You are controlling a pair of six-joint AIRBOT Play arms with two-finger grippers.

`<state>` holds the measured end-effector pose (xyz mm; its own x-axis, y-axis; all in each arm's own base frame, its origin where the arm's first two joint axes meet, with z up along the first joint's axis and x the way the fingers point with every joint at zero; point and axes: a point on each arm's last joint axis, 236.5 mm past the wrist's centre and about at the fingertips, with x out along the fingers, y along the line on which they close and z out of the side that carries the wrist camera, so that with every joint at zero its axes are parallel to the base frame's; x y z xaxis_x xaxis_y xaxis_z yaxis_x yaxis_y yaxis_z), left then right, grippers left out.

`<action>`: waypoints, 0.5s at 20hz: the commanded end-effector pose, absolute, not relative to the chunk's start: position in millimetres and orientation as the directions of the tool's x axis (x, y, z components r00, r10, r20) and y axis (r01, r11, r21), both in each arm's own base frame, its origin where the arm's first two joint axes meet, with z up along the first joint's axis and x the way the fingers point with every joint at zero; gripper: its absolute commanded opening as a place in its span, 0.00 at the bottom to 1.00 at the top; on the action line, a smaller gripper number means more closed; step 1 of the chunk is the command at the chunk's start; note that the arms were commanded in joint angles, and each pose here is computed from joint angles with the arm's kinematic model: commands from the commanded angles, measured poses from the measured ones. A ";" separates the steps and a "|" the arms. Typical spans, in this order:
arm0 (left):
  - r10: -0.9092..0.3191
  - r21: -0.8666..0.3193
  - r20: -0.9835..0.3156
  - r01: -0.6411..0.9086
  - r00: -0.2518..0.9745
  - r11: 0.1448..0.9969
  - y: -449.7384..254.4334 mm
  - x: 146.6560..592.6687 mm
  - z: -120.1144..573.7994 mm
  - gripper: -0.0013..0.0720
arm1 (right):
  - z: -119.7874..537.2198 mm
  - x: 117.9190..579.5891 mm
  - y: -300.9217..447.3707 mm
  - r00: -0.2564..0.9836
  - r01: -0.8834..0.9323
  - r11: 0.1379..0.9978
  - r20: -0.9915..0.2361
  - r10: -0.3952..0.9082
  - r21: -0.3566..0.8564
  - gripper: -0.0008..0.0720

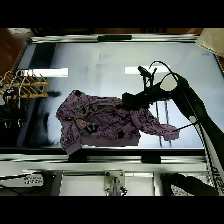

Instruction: Fold the shirts.

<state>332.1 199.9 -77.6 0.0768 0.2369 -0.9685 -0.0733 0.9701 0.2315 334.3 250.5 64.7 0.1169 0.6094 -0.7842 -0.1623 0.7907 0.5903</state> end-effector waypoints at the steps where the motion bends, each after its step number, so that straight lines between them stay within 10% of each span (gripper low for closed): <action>1: 0.226 0.222 -0.972 -0.064 0.061 0.973 197.3 326.8 -81.2 0.77 | 64.5 333.5 249.9 0.114 -0.163 0.792 -0.786 0.608 0.589 0.12; 10: 0.228 0.225 -0.970 -0.053 0.080 0.973 189.6 313.2 -82.6 0.77 | 64.4 333.5 249.7 0.114 -0.163 0.793 -0.787 0.607 0.588 0.12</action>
<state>312.9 189.9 -84.4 0.0633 0.2234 -0.9727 -0.0582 0.9738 0.2198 333.4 249.9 64.1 0.1131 0.6066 -0.7869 -0.1630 0.7926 0.5875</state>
